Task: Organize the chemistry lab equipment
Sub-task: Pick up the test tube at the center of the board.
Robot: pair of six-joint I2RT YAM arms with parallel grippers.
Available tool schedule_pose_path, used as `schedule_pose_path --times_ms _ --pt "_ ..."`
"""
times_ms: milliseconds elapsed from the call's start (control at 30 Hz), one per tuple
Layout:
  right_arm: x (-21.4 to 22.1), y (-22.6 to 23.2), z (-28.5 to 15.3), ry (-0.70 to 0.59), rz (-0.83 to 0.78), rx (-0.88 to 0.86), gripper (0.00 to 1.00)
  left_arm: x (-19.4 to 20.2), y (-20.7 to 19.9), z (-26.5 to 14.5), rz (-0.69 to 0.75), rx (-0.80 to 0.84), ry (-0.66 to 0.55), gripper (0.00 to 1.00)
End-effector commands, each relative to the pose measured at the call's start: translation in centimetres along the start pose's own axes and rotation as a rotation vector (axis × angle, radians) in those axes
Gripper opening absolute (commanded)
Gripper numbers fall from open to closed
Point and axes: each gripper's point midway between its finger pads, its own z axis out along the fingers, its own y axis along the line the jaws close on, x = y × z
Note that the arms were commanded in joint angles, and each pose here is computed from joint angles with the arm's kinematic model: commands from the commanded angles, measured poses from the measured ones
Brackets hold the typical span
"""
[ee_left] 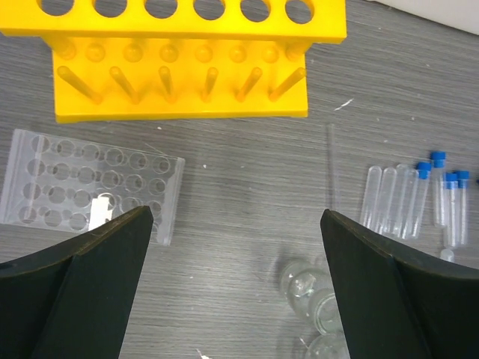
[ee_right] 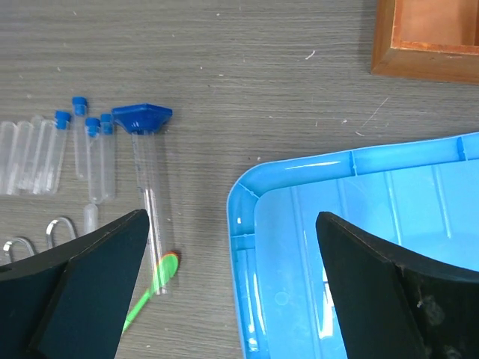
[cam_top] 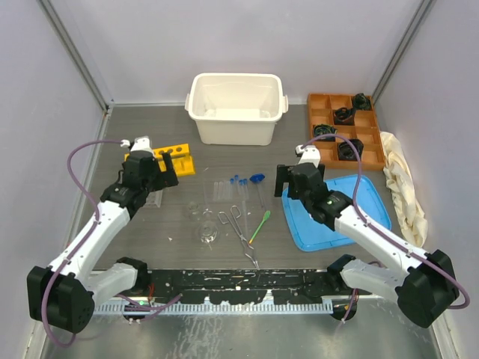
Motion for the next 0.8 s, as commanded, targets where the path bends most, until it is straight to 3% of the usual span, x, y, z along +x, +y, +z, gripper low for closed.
schedule_pose_path --times_ms 0,133,367,433,567,767 --pt "-5.0 1.4 -1.9 -0.132 0.173 -0.044 1.00 -1.7 -1.8 -1.0 -0.054 0.090 -0.036 0.98" --pt "-4.8 3.9 -3.0 -0.148 0.167 -0.224 1.00 -1.2 -2.2 -1.4 -0.060 0.111 -0.002 0.98" --pt "-5.0 4.5 -3.8 -0.164 0.156 -0.276 1.00 -1.5 -3.0 -1.6 -0.074 0.148 -0.001 1.00" --pt "-4.8 4.7 -3.7 -0.150 0.133 -0.289 1.00 -1.5 -3.6 -1.4 -0.059 0.174 0.011 0.94" --pt "-4.8 5.4 -3.6 -0.114 0.104 -0.308 0.97 -1.0 -4.6 -0.4 -0.024 0.186 0.101 0.88" --pt "-5.1 5.9 -3.5 -0.099 0.093 -0.319 0.88 0.8 -4.7 2.7 0.092 0.074 0.267 0.80"
